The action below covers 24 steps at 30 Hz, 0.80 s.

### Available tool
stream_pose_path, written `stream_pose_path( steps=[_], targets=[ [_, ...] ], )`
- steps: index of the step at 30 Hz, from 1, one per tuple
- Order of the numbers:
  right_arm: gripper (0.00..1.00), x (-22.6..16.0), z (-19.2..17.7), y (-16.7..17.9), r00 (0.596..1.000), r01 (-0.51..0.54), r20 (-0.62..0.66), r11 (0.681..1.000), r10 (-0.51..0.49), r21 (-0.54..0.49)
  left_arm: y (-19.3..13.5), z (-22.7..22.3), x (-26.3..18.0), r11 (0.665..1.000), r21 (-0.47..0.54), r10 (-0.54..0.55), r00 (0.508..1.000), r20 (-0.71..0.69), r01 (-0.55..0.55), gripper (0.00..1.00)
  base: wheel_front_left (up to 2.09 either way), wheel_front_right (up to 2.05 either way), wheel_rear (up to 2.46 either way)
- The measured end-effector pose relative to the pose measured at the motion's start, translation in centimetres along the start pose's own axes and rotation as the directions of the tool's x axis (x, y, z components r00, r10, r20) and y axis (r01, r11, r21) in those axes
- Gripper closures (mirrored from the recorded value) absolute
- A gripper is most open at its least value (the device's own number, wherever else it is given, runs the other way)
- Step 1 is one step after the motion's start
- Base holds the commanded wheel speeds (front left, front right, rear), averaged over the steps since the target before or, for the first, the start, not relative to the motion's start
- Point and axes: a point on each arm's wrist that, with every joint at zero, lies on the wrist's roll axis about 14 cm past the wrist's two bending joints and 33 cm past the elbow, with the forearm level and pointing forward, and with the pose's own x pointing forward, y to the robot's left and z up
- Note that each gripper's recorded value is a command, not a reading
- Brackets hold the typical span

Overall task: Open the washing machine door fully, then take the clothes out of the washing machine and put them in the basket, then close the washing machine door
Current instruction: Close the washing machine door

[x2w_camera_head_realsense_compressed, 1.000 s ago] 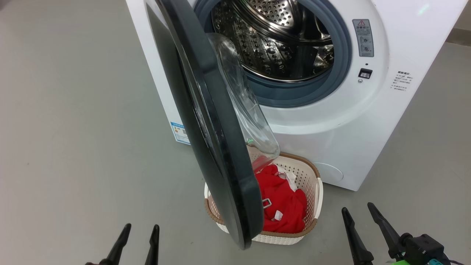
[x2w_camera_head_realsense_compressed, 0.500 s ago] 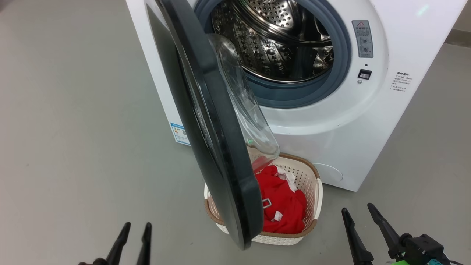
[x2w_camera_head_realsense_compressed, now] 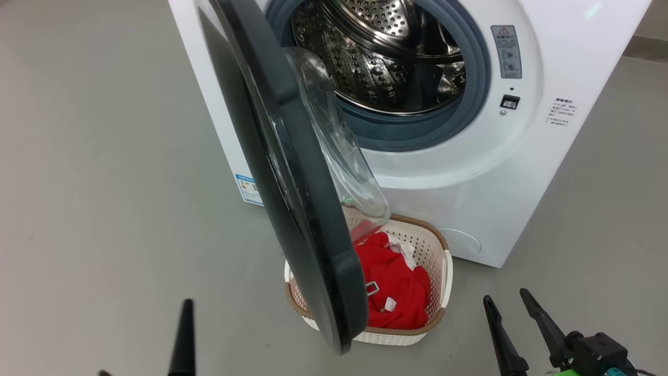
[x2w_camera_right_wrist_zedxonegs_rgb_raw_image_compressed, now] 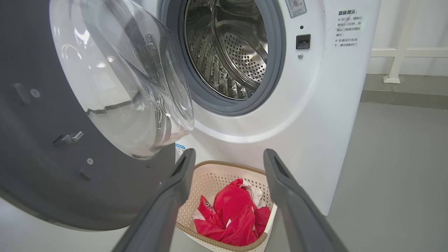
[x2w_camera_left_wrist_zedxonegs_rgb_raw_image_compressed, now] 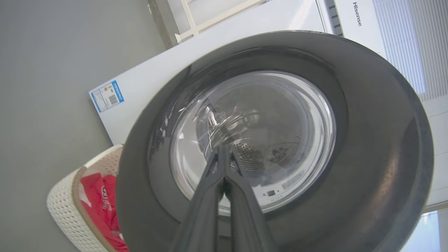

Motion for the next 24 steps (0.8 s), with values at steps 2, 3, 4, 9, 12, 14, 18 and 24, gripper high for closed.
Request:
stream_pose_path(
  steps=[2, 3, 4, 9, 12, 14, 18, 24],
  targets=[
    [0.0, -0.1, 0.0, -0.1, 1.0, 0.005, -0.001, 1.0, -0.005, 0.001, -1.2, -2.2, 0.0, 0.977, -0.212, -0.016, 0.995, -0.095, -0.005, 1.0, 0.0, 0.0, 0.0],
    [0.0, -0.1, -0.1, -0.2, 1.0, 0.006, -0.001, 1.0, -0.006, 0.002, -1.6, -2.5, 0.0, 0.972, -0.233, -0.034, 0.99, -0.138, 0.001, 1.0, 0.0, 0.0, 0.0],
    [0.0, -0.2, -0.1, -0.2, 1.0, 0.007, -0.002, 1.0, -0.007, 0.003, -1.8, -2.9, 0.0, 0.968, -0.252, -0.05, 0.981, -0.186, 0.002, 1.0, 0.0, 0.0, 0.0],
    [0.0, -0.3, -0.3, -0.5, 1.0, 0.016, -0.007, 1.0, -0.016, 0.008, -3.4, -6.0, -1.1, 0.964, -0.265, -0.14, 0.886, -0.442, 0.02, 1.0, 0.0, 0.0, 0.0],
    [0.0, -0.4, -0.4, -0.8, 1.0, 0.028, -0.008, 1.0, -0.027, 0.011, -4.2, -7.5, -1.8, 0.968, -0.248, -0.173, 0.828, -0.534, 0.042, 1.0, 0.0, 0.0, 0.0],
    [0.0, -0.6, -0.4, -1.0, 0.999, 0.035, -0.009, 0.999, -0.035, 0.013, -4.5, -7.9, -1.9, 0.97, -0.237, -0.183, 0.811, -0.556, 0.056, 1.0, 0.0, 0.0, 0.0],
    [0.0, -0.8, -0.4, -1.5, 0.999, 0.051, -0.006, 0.999, -0.05, 0.016, -5.7, -8.8, -2.0, 0.964, -0.253, -0.218, 0.78, -0.586, 0.08, 1.0, 0.0, 0.0, 0.0],
    [0.0, -0.8, 0.2, -2.4, 0.997, 0.081, 0.015, 0.997, -0.082, 0.018, -6.7, -10.4, -1.9, 0.957, -0.275, -0.246, 0.748, -0.617, 0.088, 1.0, 0.0, 0.0, 0.0]
  ],
)
